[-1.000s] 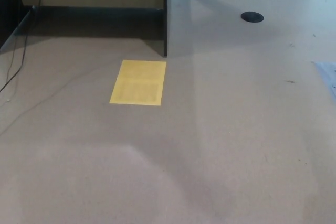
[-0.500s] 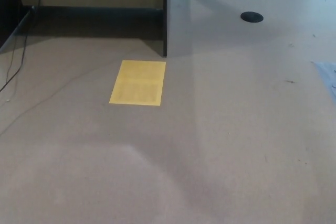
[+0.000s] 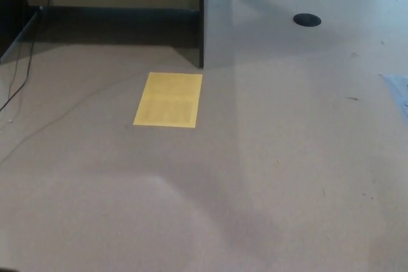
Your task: A person is holding a plastic bag and the robot extends its left hand to grab the bag by hooking its thumb into the holes at the top and brings its hand down by its side. Then it extends its arm again to hand the plastic bag back to the person.
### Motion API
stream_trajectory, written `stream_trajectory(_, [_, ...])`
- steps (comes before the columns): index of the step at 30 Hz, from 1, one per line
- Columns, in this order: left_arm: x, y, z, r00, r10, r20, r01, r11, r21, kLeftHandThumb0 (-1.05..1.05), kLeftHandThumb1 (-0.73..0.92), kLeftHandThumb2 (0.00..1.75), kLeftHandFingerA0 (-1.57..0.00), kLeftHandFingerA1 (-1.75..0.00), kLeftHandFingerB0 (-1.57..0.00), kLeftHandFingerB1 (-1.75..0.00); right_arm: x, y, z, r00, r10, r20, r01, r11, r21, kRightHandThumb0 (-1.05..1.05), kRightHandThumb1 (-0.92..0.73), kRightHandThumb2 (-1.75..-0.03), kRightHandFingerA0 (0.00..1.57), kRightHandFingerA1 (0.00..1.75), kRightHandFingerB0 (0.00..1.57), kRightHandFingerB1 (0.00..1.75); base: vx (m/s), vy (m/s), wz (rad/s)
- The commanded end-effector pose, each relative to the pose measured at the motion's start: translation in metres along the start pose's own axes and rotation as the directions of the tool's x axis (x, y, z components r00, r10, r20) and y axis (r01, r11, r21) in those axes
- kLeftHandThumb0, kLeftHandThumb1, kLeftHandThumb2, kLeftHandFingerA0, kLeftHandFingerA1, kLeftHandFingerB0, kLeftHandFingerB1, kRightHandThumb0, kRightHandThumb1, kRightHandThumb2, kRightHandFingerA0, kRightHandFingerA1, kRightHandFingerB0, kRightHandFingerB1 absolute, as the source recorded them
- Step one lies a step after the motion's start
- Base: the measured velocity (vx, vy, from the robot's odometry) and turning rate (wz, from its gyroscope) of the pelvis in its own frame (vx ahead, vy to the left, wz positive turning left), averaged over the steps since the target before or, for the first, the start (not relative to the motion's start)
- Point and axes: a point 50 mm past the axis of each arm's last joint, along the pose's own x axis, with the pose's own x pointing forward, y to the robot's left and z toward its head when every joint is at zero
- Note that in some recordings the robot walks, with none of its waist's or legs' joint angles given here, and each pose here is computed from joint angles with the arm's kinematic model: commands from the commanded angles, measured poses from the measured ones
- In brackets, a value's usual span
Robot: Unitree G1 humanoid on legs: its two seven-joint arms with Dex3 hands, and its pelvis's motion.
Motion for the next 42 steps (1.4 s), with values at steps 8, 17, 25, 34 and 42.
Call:
stream_trajectory(8, [0.149,0.043,0.042,0.867,0.401,0.295,-0.372,0.916,-0.149,0.07,0.49,1.16,-1.04,-1.63,-0.88,-1.18,-0.003,-0.004,-0.003,1.000,-0.020,-0.006,0.020,1.000,0.002,-0.23,-0.63,-0.59,0.79,0.53,0.67,0.47,0.00,0.000,0.00])
stream_trajectory(17, [0.235,0.066,0.078,0.751,0.527,0.398,-0.489,0.849,-0.201,-0.16,0.75,0.72,-0.88,-1.63,-0.80,-0.99,-0.002,-0.005,-0.001,0.999,-0.035,-0.001,0.035,0.999,0.010,-0.23,-0.63,-0.59,0.79,0.55,0.66,0.46,0.00,0.000,0.00])
stream_trajectory(25, [0.299,0.056,0.148,0.670,0.551,0.497,-0.482,0.832,-0.273,-0.20,0.56,0.83,-1.00,-1.65,-0.80,-1.05,0.001,-0.006,0.002,0.999,-0.044,0.007,0.044,0.999,0.017,-0.21,-0.63,-0.58,0.78,0.54,0.67,0.47,0.00,0.000,0.00])
stream_trajectory(34, [0.340,0.032,0.200,0.670,0.518,0.532,-0.406,0.855,-0.322,-0.19,0.54,0.94,-1.29,-1.39,-0.79,-1.10,0.001,-0.008,0.004,0.999,-0.036,0.023,0.035,0.999,0.018,-0.22,-0.63,-0.59,0.83,0.59,0.67,0.48,0.00,0.000,0.00])
stream_trajectory(42, [0.360,0.036,0.211,0.662,0.510,0.550,-0.425,0.859,-0.285,-0.16,0.61,0.64,-1.00,-1.68,-0.77,-1.19,0.005,-0.010,0.007,0.999,-0.030,0.033,0.030,0.999,-0.010,-0.23,-0.63,-0.58,0.88,0.59,0.70,0.47,0.00,0.000,0.00])
